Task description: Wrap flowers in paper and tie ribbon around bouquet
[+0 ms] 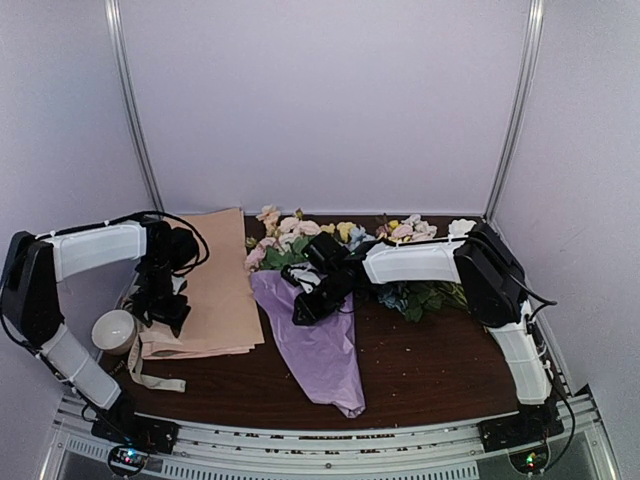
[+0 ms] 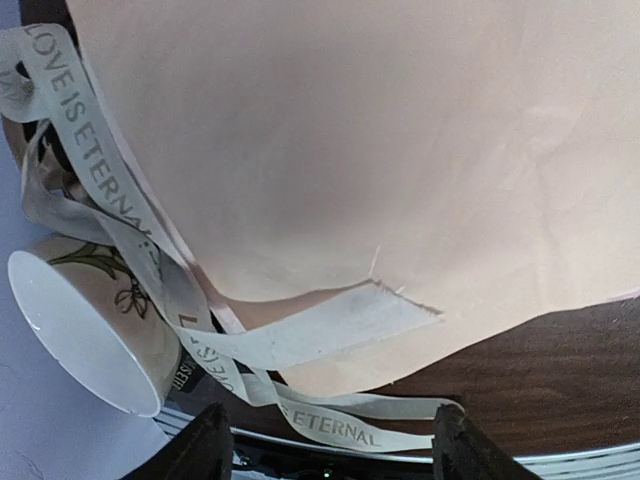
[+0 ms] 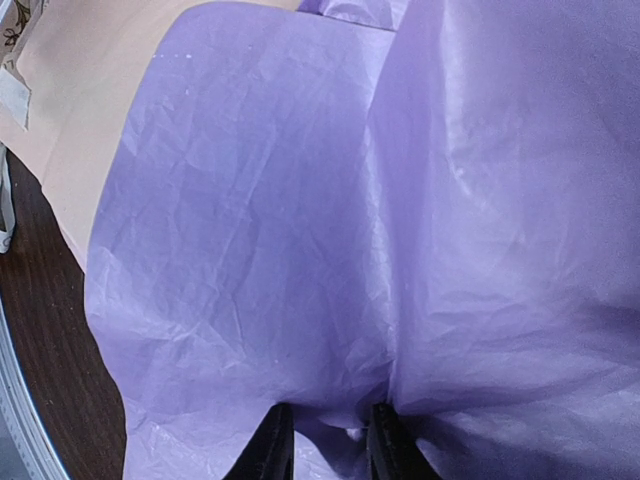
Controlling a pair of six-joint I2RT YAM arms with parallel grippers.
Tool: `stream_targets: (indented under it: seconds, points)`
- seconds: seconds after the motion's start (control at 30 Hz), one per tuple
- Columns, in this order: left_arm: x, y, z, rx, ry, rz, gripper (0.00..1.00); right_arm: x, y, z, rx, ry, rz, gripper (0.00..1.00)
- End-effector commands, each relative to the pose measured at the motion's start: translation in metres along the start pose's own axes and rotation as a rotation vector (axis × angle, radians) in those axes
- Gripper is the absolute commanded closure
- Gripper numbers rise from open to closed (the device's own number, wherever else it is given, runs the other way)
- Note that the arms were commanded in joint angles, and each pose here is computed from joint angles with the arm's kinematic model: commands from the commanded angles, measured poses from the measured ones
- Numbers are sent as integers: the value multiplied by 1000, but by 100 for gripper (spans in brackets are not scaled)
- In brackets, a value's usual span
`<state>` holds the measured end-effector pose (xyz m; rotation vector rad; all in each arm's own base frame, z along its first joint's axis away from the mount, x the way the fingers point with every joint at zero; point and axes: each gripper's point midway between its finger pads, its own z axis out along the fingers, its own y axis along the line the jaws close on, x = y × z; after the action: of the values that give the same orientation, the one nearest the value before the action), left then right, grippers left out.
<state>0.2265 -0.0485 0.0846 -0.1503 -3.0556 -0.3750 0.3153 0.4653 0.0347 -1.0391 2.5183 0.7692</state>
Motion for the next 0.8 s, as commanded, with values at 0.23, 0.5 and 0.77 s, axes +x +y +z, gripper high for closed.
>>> stream_targets:
  seconds: [0.23, 0.5, 0.77]
  points:
    - [-32, 19, 16, 45, 27, 68, 24, 31, -11, 5, 43, 97, 14, 73]
    - [-24, -3, 48, 127, 135, 112, 24, 31, -11, 6, 43, 99, 11, 73]
    - [-17, 17, 53, 0, 191, 75, 31, 32, -8, 7, 27, 104, 13, 73]
